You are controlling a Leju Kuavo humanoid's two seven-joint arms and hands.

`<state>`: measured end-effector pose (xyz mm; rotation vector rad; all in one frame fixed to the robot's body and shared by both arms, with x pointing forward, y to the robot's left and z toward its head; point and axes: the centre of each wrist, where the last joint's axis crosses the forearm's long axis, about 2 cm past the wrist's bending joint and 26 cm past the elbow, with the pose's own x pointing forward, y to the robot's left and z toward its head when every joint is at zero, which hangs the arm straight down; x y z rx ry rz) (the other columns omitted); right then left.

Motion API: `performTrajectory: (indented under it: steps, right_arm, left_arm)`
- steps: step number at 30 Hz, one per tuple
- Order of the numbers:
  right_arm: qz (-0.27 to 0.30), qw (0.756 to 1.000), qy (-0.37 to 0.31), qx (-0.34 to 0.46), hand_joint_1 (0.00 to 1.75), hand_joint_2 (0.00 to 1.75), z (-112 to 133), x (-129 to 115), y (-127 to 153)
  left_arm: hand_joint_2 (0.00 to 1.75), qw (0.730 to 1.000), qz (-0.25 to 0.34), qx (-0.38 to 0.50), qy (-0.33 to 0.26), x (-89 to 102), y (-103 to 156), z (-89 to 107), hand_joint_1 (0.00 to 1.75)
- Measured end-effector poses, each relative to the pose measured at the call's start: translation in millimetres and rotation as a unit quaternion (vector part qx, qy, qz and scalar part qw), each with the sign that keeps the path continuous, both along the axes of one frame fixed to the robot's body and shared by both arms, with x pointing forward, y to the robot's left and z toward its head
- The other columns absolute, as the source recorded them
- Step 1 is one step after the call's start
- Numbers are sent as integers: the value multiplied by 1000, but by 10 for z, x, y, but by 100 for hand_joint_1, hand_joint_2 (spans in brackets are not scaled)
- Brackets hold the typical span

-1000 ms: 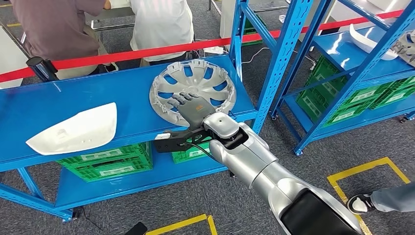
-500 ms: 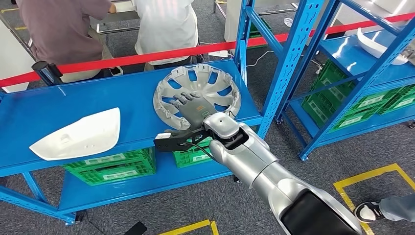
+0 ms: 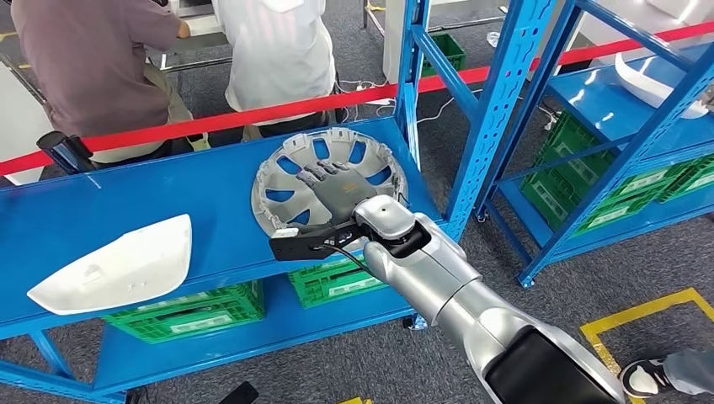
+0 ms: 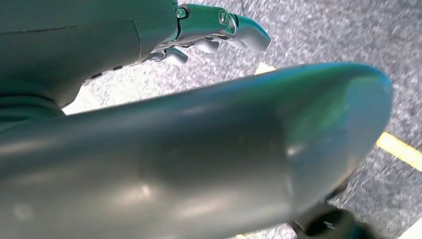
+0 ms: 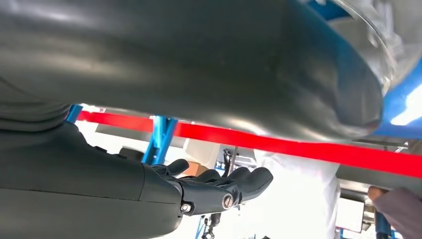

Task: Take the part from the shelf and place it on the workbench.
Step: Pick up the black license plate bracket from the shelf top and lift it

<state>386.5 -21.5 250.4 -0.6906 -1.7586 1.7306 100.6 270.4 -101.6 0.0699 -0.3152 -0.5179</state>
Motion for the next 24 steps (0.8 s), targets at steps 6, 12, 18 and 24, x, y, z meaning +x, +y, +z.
performTrajectory:
  steps: [6, 12, 18, 24]
  right_arm:
    - [-16, 1000, 26, 4, 0, 0, -45, 3, -26]
    - [-22, 999, 41, 6, 0, 0, -77, -3, -33]
    - [-46, 996, 74, -14, 0, 0, -208, 3, -83]
    - [-64, 993, 97, -31, 0, 0, -401, 8, -166]
  left_arm:
    - [0, 1000, -2, -5, 2, 0, -32, 1, 0]
    - [0, 1000, -3, -5, 1, 10, -31, 3, 0]
    - [0, 1000, -9, 0, 0, 58, -30, 15, 0]
    - [0, 1000, -13, 3, 0, 99, -31, 25, 0]
